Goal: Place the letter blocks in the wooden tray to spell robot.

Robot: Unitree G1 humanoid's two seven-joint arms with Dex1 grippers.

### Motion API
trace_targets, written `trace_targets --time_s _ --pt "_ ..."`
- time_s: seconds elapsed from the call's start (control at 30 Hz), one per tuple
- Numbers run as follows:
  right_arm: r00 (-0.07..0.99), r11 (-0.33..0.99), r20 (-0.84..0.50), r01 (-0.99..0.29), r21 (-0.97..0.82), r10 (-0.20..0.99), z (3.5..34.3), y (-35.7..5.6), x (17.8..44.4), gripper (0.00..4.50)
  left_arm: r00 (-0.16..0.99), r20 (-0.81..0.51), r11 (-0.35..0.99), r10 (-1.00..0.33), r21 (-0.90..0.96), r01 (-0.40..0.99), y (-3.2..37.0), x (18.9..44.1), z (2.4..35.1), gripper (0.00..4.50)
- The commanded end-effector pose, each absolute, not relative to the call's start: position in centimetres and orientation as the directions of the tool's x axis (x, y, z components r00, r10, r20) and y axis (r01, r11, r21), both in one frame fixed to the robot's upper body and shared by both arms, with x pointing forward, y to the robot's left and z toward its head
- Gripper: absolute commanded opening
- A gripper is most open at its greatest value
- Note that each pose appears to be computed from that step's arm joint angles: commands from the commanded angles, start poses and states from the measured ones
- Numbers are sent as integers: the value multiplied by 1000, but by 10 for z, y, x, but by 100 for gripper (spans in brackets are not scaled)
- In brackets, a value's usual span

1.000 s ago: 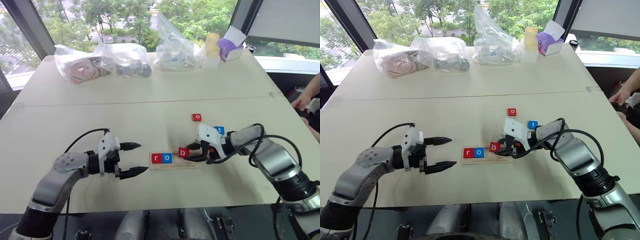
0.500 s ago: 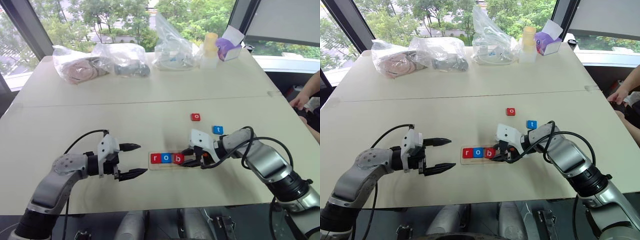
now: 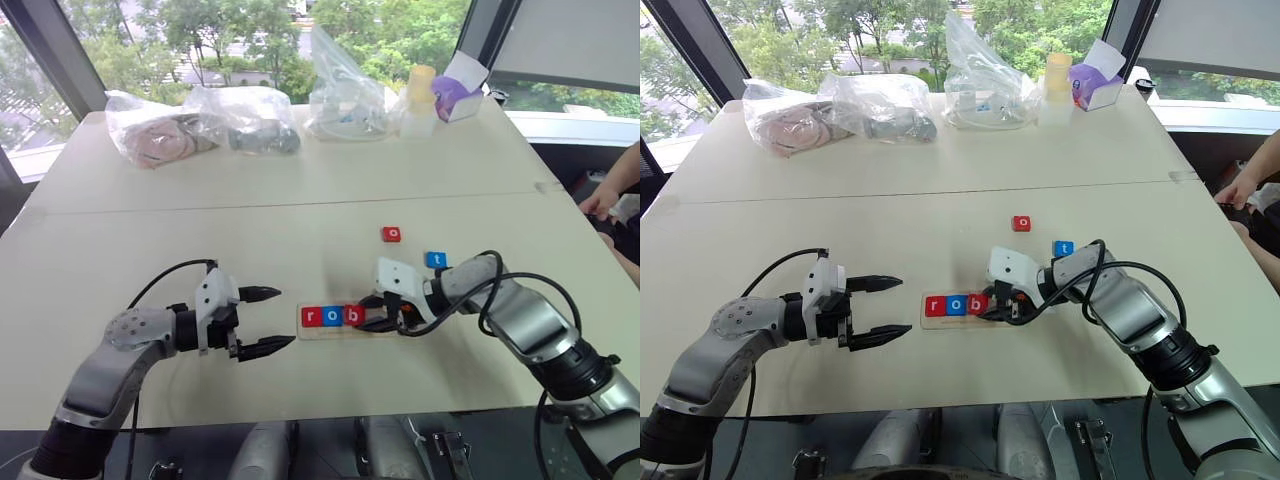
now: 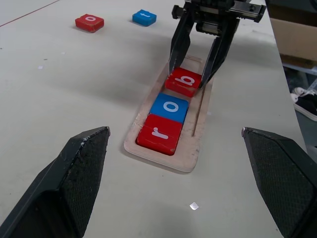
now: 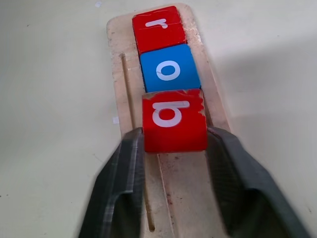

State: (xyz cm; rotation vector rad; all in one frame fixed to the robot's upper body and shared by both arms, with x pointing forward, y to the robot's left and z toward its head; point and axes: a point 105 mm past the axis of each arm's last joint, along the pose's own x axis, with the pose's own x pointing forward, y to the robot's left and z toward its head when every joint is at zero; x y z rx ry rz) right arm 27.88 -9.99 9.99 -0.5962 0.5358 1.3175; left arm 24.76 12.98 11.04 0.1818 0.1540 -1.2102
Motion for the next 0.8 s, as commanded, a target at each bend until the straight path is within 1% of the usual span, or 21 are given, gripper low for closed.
trace_targets --time_s 0.03,0.1,0.27,0.4,0.47,0.5,0.53,0.57,0.6,0.67,0.73,0.8 --pt "180 118 -650 -983 -138 738 109 -94 281 366 332 -196 322 -923 84 943 124 245 119 450" --pt "181 117 -650 -983 -141 738 109 -94 281 447 334 -195 323 -922 84 943 124 246 119 450" --pt "195 121 -643 -980 -158 741 113 -93 283 447 336 -192 326 -922 84 942 123 246 120 450" --pt "250 152 -609 -966 -210 753 127 -95 291 447 337 -190 326 -922 84 941 122 246 121 450" --pt "332 231 -557 -942 -245 762 142 -98 304 447 338 -189 328 -922 84 941 121 246 122 450" --pt "400 295 -520 -915 -275 755 151 -102 315 447 339 -189 329 -922 86 941 121 246 122 450" --pt "502 412 -474 -865 -287 724 160 -110 332 447 340 -188 330 -921 87 940 121 247 123 450" --pt "577 502 -444 -817 -285 686 165 -117 345 447 341 -188 330 -921 86 940 121 247 122 450" --pt "620 556 -429 -783 -279 657 167 -122 352 447 341 -188 331 -921 86 940 121 247 122 450" --pt "708 660 -412 -698 -279 574 168 -133 367 447 341 -187 331 -921 85 940 120 247 122 450" --pt "789 765 -416 -583 -275 452 164 -148 381 447 340 -185 330 -922 85 940 119 247 122 450" --pt "863 862 -388 -439 -255 324 159 -160 394 447 339 -182 328 -923 85 941 117 249 122 450"
